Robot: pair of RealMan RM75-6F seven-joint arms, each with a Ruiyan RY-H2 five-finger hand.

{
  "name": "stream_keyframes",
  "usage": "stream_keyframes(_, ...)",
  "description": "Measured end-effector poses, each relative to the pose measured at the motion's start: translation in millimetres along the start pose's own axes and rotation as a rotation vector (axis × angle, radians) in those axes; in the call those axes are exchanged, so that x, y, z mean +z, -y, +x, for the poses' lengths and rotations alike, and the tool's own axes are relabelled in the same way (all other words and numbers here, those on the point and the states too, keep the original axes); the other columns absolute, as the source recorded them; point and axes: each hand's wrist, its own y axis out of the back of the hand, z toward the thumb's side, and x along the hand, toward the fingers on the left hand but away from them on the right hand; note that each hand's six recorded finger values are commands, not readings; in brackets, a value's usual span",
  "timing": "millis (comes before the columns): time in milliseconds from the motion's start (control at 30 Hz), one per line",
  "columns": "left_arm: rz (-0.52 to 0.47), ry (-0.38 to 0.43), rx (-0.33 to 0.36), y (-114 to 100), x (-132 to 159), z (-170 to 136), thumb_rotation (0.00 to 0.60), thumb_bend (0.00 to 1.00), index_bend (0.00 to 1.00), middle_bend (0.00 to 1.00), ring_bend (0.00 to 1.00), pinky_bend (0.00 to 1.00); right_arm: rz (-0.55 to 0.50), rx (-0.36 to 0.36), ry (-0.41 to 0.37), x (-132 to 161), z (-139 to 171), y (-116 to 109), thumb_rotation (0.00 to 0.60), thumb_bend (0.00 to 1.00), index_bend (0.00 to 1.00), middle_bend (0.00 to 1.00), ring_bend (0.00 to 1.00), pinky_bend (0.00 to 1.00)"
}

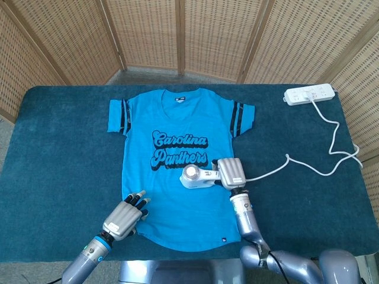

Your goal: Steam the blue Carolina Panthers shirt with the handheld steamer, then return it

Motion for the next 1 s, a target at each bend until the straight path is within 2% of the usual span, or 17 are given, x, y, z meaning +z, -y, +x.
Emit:
stream_keyframes(300, 0.000, -0.007, -0.001, 0, -1, 0, 0.508, 0.45, 0.52, 0.19, 0.03, 0.14, 0.014, -0.062, 0.028, -15, -21, -12, 0.600, 0.39, 0.72, 0.70, 0.71, 0.66)
stream_keyframes(467, -0.001, -0.008, -0.001, 0, -1, 0, 0.507, 0.45, 0.52, 0.19, 0.03, 0.14, 0.029, -0.074, 0.044, -20, -29, -14, 0.600, 0.39, 0.72, 0.70, 0.70, 0.66)
stream_keyframes(667, 0.001, -0.011, -0.002, 0, -2, 0, 0.507, 0.45, 0.52, 0.19, 0.03, 0.14, 0.027, -0.061, 0.047, -21, -31, -8, 0.600, 0.39, 0.72, 0.70, 0.70, 0.66)
stream_keyframes(1000, -0.001, -0.015, 0.000, 0, -6, -1, 0.509, 0.45, 0.52, 0.19, 0.03, 0.14, -0.008, -0.017, -0.008, -1, -16, 5, 0.600, 0.39, 0.72, 0.69, 0.70, 0.65)
